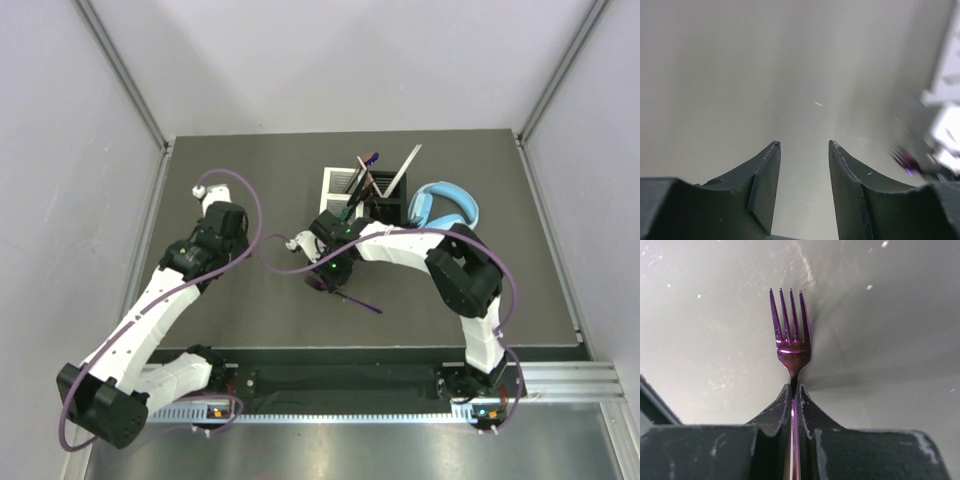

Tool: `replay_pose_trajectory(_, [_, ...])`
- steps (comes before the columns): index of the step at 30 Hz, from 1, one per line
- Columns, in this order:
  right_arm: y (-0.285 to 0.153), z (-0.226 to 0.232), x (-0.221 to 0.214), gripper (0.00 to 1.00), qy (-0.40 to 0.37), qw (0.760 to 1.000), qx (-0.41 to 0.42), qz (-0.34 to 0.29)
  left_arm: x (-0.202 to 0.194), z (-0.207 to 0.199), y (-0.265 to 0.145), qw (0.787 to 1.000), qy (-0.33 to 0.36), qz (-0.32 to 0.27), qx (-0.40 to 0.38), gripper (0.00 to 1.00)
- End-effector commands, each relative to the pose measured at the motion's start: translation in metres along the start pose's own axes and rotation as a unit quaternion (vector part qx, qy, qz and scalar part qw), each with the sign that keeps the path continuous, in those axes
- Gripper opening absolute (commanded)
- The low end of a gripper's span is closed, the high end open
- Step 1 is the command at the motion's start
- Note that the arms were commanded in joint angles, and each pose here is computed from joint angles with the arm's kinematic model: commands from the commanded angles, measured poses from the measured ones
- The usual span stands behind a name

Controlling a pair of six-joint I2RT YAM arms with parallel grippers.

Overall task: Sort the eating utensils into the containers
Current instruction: Pick up the fork at the center of the board.

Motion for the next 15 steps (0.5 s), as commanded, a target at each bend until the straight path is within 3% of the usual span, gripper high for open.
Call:
replay_pose_trajectory(1, [-0.035, 0.013, 0.031, 0.00, 0.001, 0.999, 0.001, -0.045, 0.027, 0.032, -0.009, 0.994, -0.046, -0.043, 0.090, 0.48])
replay_pose_trajectory(11, [-0.110, 0.022, 0.095, 0.00, -0.021, 0.990, -0.013, -0.138, 0.025, 0.037, 0.001, 0.989, -0.092, -0.025, 0.111, 0.48])
replay_pose_trajectory(15, [-0.165, 0.020, 0.131, 0.00, -0.022, 0.975, -0.041, -0.216, 0.033, 0.033, 0.001, 0.989, -0.096, -0.026, 0.107, 0.48])
Point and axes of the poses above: each gripper's point midway between its finger pads, its own y axis out along the fingers, its own z axis along the line the jaws close on, x = y × z, the point moved 1 cm from there along -y, back along the fingers, and after that the axes turned 7 degrees about -y, right-handed, at the moved point
